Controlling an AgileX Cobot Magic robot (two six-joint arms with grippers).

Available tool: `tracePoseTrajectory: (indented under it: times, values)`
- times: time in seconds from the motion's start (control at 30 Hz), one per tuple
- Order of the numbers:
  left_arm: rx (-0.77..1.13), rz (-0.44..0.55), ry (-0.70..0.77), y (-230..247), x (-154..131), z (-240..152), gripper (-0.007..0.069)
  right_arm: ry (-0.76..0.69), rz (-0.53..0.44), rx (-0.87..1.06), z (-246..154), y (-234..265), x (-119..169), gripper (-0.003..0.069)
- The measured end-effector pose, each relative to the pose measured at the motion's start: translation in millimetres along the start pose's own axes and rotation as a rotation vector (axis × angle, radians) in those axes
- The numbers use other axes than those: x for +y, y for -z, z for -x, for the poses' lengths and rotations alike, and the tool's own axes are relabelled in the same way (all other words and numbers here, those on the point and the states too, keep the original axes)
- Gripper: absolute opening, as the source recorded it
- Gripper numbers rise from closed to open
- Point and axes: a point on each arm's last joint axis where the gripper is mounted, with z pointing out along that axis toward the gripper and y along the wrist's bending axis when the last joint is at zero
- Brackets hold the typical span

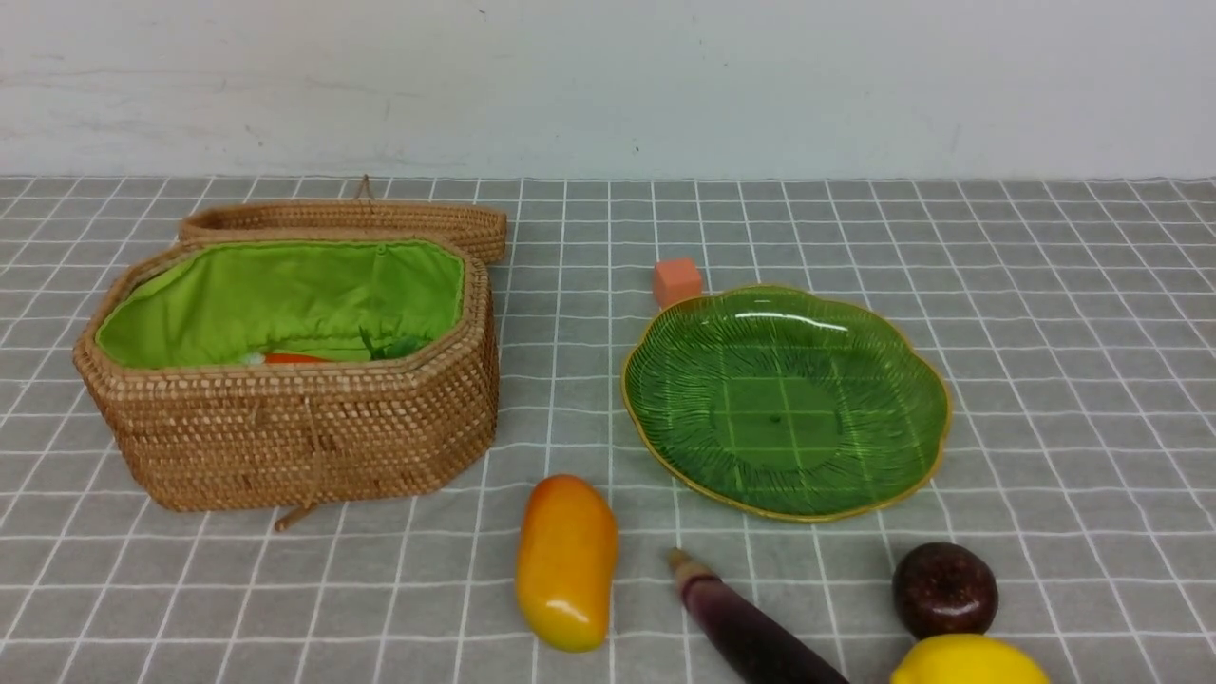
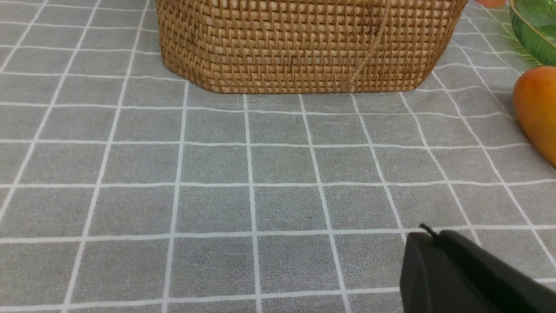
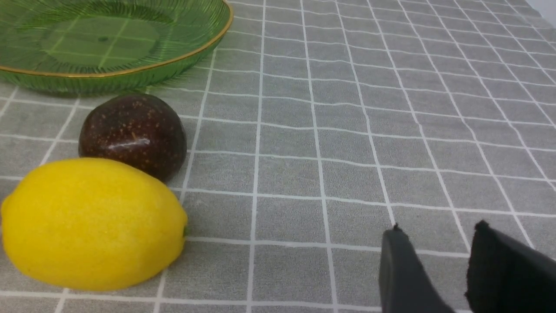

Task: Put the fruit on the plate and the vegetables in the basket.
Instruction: Grab an eggplant with your right arm and place it in the basket on the left.

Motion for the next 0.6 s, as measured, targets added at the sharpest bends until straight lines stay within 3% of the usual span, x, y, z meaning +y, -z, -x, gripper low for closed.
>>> tracePoseTrajectory:
  times: [0.27,0.47,0.6]
  values:
    - [0.000,0.000,0.000,0,0,0,0.0014,0.020,-0.012,-0.064,3,-1,-1,0.0240]
    - [0.000,0.000,0.000,0,0,0,0.0021,0.004,-0.037,-0.506,41,10,-3,0.0240]
    - [0.001,0.000,0.000,0,0,0,0.0022,-0.112,-0.004,-0.757,59,23,-4,0.0240]
